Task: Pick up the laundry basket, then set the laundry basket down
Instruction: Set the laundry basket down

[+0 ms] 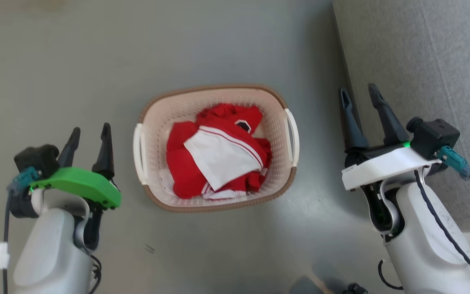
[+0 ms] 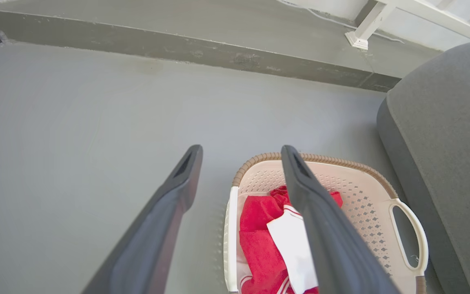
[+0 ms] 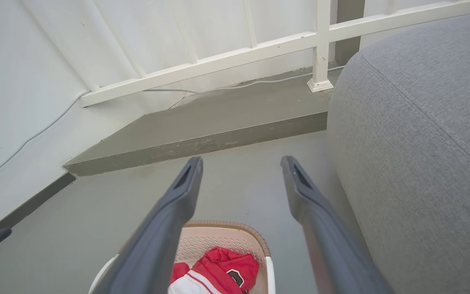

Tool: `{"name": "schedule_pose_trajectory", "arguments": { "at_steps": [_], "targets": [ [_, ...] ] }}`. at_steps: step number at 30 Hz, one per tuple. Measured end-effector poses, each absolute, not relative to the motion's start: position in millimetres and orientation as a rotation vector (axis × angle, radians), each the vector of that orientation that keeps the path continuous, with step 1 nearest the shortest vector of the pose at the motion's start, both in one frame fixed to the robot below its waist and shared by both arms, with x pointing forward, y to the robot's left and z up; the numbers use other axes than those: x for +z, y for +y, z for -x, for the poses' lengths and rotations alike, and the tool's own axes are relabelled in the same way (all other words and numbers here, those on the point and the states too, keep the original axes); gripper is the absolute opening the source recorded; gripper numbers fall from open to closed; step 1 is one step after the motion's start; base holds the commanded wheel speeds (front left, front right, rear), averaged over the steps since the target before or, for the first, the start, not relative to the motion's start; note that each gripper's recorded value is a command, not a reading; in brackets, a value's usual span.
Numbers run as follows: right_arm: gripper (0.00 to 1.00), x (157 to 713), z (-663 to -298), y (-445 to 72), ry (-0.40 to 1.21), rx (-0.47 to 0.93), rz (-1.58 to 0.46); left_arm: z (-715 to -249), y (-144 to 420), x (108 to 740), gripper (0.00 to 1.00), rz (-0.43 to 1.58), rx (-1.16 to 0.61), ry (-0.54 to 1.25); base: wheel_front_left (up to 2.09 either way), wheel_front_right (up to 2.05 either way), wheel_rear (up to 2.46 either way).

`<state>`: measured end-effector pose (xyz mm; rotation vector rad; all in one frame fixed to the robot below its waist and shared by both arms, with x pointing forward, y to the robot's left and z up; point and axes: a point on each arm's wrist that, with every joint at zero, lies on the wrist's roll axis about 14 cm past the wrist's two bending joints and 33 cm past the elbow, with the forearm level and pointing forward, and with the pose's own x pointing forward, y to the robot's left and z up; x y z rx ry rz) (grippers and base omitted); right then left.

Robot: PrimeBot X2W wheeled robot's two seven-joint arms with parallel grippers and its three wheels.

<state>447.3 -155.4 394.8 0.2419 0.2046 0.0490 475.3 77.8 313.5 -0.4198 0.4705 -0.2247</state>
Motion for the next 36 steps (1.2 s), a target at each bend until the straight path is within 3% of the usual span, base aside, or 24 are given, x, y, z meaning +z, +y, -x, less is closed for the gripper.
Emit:
{"name": "schedule_pose_trajectory", "arguments": {
  "at_steps": [17,36],
  "targets": [
    [1.00,352,-453,-165,0.296,0.016,-0.250,-459,43,208,1.00,0.368,-0.323,0.811,0.00,0.00,0.00],
    [1.00,332,-456,-165,0.340,-0.003,-0.279,-451,34,141,1.00,0.306,-0.370,1.070,0.00,0.00,0.00]
  ]
}}
